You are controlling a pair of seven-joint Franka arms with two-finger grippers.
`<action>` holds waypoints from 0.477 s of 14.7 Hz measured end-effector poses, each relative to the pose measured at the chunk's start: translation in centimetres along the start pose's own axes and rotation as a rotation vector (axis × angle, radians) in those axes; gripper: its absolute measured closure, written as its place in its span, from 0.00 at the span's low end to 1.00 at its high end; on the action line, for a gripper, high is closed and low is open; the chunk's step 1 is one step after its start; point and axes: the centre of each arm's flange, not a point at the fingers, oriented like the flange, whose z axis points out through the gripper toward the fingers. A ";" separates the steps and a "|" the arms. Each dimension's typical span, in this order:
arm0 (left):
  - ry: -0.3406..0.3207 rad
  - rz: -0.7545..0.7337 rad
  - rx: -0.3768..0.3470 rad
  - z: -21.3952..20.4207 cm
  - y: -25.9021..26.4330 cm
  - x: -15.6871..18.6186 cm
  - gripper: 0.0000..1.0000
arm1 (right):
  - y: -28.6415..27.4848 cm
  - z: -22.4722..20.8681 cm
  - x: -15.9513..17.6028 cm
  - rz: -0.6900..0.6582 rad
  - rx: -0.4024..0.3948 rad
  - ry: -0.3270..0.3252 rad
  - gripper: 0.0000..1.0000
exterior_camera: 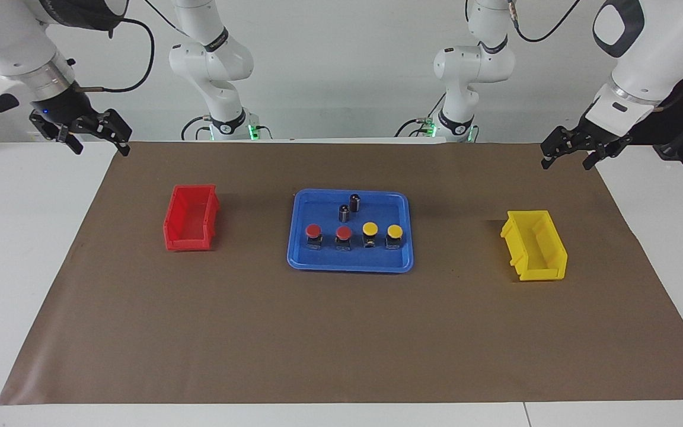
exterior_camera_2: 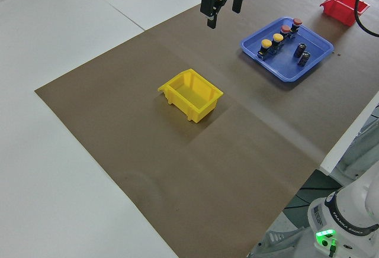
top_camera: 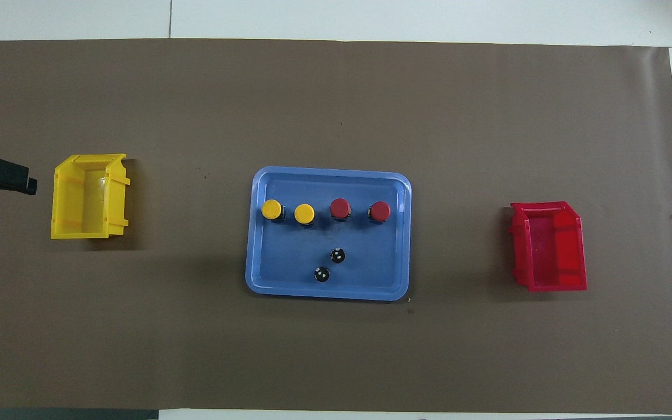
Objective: Sort red and yellow buttons by color
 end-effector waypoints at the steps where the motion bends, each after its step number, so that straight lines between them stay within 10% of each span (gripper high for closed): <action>1: 0.000 0.000 0.000 0.0 0.0 0.0 0.00 | 0.0 0.0 0.0 0.000 0.000 0.000 0.00; 7: 0.000 0.000 0.000 0.0 0.0 0.0 0.00 | -0.6 -0.2 0.3 -0.011 -0.001 0.022 0.00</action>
